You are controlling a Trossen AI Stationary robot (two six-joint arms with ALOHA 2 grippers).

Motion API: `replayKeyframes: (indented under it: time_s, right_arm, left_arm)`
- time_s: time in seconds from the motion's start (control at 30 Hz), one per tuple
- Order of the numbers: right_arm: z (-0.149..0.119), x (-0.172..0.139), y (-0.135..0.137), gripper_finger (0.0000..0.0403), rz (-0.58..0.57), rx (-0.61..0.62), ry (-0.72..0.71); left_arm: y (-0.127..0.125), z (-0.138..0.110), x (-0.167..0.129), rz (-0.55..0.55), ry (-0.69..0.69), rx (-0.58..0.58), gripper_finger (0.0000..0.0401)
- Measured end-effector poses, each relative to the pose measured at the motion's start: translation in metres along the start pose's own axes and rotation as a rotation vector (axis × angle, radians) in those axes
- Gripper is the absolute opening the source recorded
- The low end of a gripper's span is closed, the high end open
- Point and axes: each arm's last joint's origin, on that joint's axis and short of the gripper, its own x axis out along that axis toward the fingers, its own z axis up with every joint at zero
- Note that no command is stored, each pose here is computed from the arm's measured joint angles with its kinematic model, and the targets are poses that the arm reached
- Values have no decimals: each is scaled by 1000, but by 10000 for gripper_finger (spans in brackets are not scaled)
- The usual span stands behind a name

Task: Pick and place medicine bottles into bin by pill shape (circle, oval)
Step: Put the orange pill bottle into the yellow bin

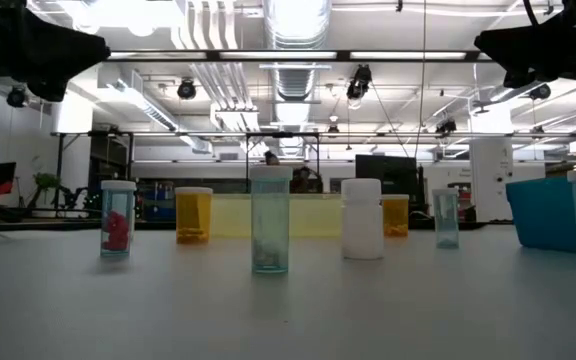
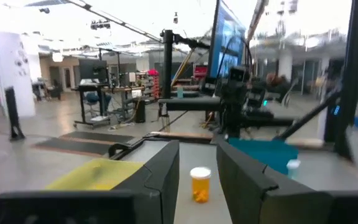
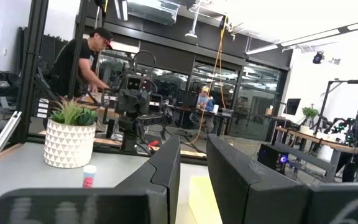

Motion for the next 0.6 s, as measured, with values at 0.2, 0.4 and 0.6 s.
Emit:
replayKeyframes:
  time_s: [0.2,0.4,0.6]
  right_arm:
    - [0,0,0,70,0,0,-1]
    - [0,0,0,70,0,0,-1]
    - [1,0,0,70,-2,363,-10]
  left_arm:
    - [2,8,0,2,-59,-389,91]
    - [2,9,0,-2,-65,-541,91]
    - [2,9,0,-4,-65,-591,91]
